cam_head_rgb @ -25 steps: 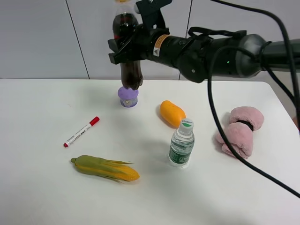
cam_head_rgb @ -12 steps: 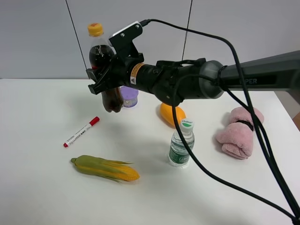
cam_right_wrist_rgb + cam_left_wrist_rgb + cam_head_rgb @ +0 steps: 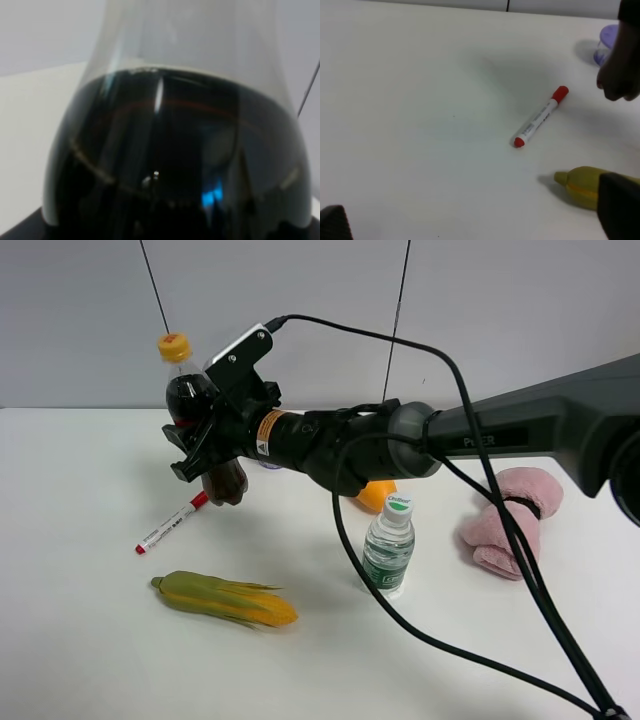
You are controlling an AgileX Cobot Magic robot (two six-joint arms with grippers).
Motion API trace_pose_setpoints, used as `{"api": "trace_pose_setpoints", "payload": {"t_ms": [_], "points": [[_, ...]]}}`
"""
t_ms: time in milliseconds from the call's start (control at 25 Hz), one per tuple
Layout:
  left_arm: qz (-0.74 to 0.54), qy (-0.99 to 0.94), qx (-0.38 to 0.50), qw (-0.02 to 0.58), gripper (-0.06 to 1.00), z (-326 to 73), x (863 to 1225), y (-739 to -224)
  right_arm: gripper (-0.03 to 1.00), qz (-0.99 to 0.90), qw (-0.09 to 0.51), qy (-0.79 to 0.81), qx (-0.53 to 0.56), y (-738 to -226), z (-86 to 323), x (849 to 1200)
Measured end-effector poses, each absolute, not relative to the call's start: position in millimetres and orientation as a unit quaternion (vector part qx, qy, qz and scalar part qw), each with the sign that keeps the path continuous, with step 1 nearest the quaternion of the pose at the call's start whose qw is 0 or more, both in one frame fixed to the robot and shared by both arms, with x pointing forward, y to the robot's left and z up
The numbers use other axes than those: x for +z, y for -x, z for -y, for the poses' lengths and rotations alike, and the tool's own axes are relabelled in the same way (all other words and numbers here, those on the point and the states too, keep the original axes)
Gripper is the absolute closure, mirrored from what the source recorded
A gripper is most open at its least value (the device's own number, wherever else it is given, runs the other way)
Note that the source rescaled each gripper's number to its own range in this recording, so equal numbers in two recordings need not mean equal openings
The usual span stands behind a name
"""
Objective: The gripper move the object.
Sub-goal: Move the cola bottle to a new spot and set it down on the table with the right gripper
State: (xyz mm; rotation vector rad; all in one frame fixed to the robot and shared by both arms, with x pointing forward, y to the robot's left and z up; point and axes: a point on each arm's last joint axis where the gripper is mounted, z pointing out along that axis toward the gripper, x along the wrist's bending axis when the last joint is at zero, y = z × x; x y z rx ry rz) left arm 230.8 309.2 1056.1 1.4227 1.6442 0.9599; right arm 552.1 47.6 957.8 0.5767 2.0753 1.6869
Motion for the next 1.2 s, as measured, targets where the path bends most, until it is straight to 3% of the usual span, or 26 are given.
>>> {"api": "trace_pose_setpoints", "payload": {"t_ms": [480, 1200], "points": [[-0.642, -0.555, 0.374, 0.374, -0.06, -309.0, 1056.1, -230.8, 0.97, -0.747, 0.187, -0.207, 0.603, -553.6, -51.8, 923.5], [-0.642, -0.555, 0.374, 0.374, -0.06, -309.0, 1056.1, -230.8, 0.97, -0.747, 0.180, -0.207, 0.605, -553.8, -53.4, 906.8]]}}
